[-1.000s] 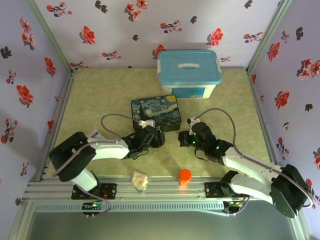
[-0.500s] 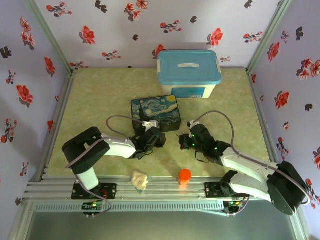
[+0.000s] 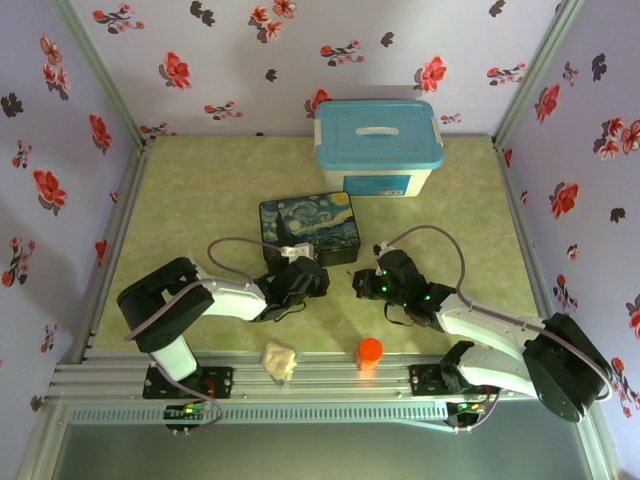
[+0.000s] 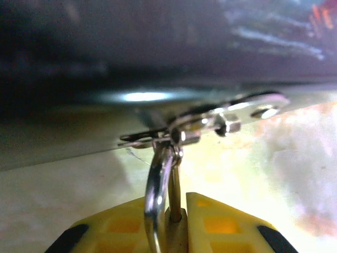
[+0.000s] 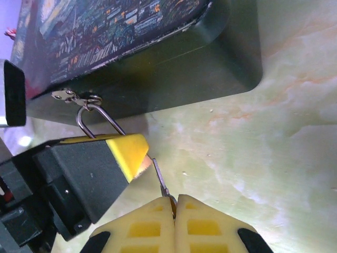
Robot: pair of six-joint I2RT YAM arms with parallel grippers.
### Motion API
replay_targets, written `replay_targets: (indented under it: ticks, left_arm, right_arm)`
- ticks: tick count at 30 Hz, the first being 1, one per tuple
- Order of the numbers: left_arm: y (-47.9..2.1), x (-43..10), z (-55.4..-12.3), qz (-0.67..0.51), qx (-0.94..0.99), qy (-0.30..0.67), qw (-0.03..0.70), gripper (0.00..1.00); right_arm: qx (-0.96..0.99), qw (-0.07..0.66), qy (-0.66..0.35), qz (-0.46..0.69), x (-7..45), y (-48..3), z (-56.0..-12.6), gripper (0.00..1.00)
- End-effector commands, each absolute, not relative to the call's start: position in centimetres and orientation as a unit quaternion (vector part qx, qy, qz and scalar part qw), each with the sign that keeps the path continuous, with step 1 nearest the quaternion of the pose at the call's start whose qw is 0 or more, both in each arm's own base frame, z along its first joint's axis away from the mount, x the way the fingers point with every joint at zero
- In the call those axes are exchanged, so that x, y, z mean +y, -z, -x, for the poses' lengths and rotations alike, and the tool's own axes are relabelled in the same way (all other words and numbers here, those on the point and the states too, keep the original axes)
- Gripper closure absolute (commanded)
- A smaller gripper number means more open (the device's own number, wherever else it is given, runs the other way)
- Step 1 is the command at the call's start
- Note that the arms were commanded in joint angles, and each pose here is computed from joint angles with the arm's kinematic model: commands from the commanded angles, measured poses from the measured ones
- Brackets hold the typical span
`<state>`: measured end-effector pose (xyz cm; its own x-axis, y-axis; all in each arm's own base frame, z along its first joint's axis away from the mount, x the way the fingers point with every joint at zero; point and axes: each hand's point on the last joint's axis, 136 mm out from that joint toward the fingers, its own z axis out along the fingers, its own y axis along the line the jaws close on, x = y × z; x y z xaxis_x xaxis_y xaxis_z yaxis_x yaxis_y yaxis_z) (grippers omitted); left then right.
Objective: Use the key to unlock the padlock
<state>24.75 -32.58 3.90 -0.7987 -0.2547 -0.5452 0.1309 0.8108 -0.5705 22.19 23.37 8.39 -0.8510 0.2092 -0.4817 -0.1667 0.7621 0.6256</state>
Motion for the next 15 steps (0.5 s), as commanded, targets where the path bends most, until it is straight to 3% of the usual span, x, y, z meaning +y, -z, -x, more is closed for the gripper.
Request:
replay_targets:
  ticks: [1,15]
  left_arm:
    - [-6.9,-33.6,-25.4,0.077,0.864,0.381,0.32,0.89]
    - [-10.0,-33.1,-26.5,0.14,0.82,0.455,0.318,0.96]
  right_arm:
    - [0.887,0.249,-0.388,-0.036,24.6,-8.5,-21.8,1.0]
    - [0.862,0.183,-0.472,-0.032,26.0,-8.9,-22.1,1.0]
